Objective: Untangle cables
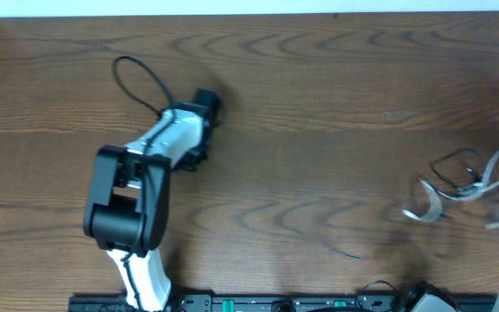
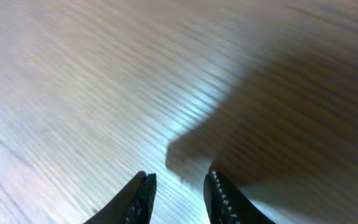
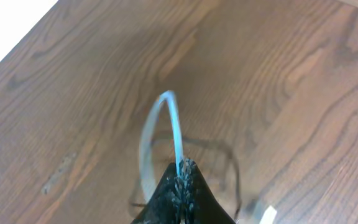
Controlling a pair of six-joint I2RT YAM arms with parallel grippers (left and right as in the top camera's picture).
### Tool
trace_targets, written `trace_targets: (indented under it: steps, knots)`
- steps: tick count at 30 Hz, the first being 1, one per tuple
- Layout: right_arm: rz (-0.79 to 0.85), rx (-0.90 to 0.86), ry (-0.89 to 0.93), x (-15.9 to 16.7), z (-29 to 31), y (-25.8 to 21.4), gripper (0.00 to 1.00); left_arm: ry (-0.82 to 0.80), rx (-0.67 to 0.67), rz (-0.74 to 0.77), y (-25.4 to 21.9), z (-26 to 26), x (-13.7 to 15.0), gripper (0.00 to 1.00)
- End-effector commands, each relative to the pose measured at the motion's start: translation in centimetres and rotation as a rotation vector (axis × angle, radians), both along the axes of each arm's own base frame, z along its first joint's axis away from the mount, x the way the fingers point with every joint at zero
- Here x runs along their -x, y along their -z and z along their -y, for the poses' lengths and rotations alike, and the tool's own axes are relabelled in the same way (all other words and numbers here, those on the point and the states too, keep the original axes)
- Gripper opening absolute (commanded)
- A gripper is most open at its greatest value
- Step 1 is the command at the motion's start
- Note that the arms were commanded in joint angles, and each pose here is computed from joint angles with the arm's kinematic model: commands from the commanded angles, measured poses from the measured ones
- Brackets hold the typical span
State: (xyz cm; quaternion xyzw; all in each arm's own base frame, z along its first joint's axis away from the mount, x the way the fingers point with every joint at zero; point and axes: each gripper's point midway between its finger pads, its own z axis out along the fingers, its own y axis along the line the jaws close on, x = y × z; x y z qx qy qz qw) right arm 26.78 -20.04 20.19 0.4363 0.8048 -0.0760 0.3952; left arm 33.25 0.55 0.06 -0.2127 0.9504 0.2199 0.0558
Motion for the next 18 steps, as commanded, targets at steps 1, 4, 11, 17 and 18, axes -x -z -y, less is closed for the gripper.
trace_targets:
  steps: [1,4,11,17,18]
  knots:
    - [0.084,-0.051,-0.023,-0.8,-0.6,-1.1,0.01,-0.099,0.066,-0.087,2.3,-1.7,2.2,0.32]
    - [0.243,-0.154,-0.313,-4.6,-5.2,-3.1,0.01,-0.106,0.182,-0.077,2.1,-1.1,1.9,0.32]
    - [0.562,-0.278,-1.055,-8.1,-19.3,-10.0,0.01,0.113,0.543,0.067,-0.7,6.8,-1.7,0.35]
    - [0.554,-0.307,-1.303,-7.3,-27.3,-10.3,0.01,0.344,0.929,0.133,-3.9,16.3,-2.5,0.48]
    - [0.551,-0.313,-1.331,-7.1,-28.3,-10.3,0.01,0.378,0.971,0.134,-4.3,17.5,-2.4,0.49]
